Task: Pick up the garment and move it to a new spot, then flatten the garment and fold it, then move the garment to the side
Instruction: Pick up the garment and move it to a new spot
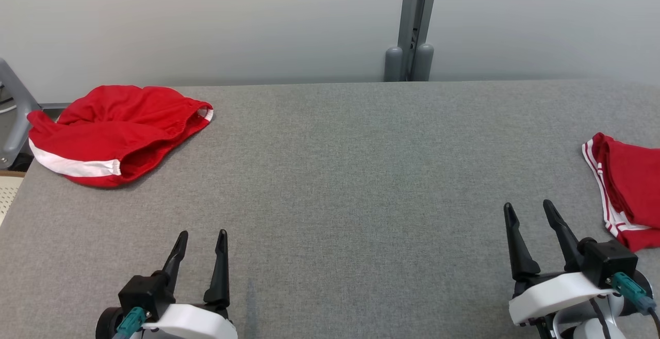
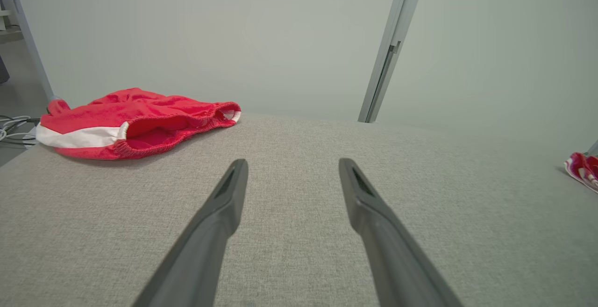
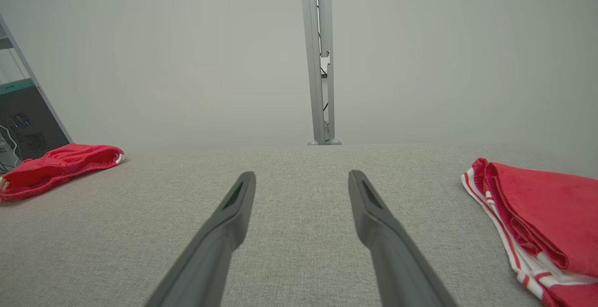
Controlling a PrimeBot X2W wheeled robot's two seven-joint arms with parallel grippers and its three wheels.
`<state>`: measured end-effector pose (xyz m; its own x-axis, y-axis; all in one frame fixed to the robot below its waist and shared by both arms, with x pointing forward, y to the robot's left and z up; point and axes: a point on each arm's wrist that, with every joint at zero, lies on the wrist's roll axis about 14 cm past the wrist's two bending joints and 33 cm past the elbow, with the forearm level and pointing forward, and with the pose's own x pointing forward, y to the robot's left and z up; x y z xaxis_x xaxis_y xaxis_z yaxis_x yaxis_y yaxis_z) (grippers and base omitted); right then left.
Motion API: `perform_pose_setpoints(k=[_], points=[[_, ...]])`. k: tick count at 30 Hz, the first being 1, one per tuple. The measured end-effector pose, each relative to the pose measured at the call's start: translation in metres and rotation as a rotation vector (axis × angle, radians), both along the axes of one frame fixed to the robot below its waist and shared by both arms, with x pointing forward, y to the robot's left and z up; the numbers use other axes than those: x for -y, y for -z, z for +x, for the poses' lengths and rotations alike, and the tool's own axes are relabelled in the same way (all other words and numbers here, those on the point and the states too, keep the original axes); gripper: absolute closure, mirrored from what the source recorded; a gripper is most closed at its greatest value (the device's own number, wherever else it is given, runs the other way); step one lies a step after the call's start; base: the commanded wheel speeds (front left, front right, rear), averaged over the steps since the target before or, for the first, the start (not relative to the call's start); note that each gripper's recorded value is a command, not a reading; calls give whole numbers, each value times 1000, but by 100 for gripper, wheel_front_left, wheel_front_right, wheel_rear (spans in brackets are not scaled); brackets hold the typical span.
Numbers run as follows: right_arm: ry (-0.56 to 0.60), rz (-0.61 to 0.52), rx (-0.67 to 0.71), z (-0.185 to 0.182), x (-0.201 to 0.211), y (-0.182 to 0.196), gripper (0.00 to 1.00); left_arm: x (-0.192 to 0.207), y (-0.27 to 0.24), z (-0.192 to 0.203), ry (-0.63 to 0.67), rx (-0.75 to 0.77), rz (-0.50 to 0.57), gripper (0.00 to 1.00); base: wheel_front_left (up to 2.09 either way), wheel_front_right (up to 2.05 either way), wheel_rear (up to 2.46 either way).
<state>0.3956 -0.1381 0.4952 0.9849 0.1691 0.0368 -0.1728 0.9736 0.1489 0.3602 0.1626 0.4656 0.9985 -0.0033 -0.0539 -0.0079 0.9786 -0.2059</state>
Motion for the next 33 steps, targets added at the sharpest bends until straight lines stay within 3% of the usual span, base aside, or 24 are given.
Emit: perform_pose_setpoints(k=[11, 33], points=[[-61, -3, 8, 6, -22, -2, 0, -17, -10, -4, -57, 30, -3, 0, 0, 0, 0], [-478, 5, 10, 17, -175, -3, 0, -124, -14, -92, -441, 36, 11, 0, 0, 0, 0]])
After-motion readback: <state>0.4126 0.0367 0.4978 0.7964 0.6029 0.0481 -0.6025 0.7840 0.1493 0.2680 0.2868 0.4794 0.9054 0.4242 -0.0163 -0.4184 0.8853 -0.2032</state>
